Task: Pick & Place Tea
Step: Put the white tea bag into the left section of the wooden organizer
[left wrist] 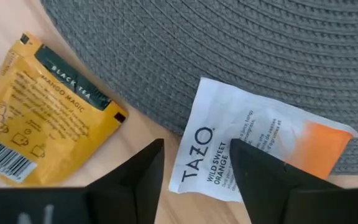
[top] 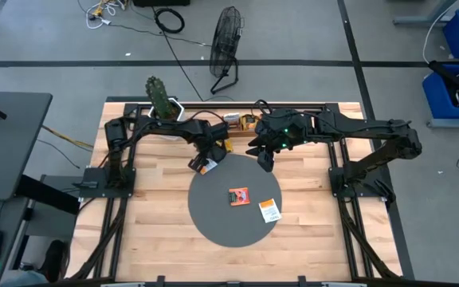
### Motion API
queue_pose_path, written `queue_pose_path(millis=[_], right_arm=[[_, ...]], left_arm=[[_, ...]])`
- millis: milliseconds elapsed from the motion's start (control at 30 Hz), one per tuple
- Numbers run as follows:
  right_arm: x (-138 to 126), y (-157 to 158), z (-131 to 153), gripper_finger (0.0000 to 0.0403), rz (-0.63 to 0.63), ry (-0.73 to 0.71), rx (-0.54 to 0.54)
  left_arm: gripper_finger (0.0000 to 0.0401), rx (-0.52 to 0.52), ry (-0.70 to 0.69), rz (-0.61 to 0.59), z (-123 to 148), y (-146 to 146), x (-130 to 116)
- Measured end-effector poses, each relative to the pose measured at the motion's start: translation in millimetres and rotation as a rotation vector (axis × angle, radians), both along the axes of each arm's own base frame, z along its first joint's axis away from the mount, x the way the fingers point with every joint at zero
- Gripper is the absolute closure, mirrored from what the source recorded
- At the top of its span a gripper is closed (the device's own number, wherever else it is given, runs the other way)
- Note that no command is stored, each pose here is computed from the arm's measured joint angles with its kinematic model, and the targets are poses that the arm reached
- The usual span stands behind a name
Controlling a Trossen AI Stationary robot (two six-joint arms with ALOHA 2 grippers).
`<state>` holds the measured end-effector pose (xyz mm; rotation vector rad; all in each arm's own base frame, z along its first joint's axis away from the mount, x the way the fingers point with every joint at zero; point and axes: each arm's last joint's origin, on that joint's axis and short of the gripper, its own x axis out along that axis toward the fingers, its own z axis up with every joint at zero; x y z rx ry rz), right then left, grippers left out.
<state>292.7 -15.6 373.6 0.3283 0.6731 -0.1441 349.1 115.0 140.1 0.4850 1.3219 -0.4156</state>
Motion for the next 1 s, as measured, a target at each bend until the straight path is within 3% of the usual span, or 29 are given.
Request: queue_pose_path(millis=[533,733,1000], right_arm=[[0.0,0.1,0.0,0.0248,0.002,0.000,-0.003],[0.2,0.0,0.3,0.0248,0.002,-0.003,-0.004],[0.7,0.0,0.9,0.0248,0.002,-0.011,-0.004]], left_arm=[[0.0387,-0.032,0.006,0.045,-1.1,-0.9,-0.8],[0.0396,-0.012,0.035,0.132,7.3,-0.6,-2.6],[0.0398,0.008,0.040,0.223,46.3,3.9,8.3]])
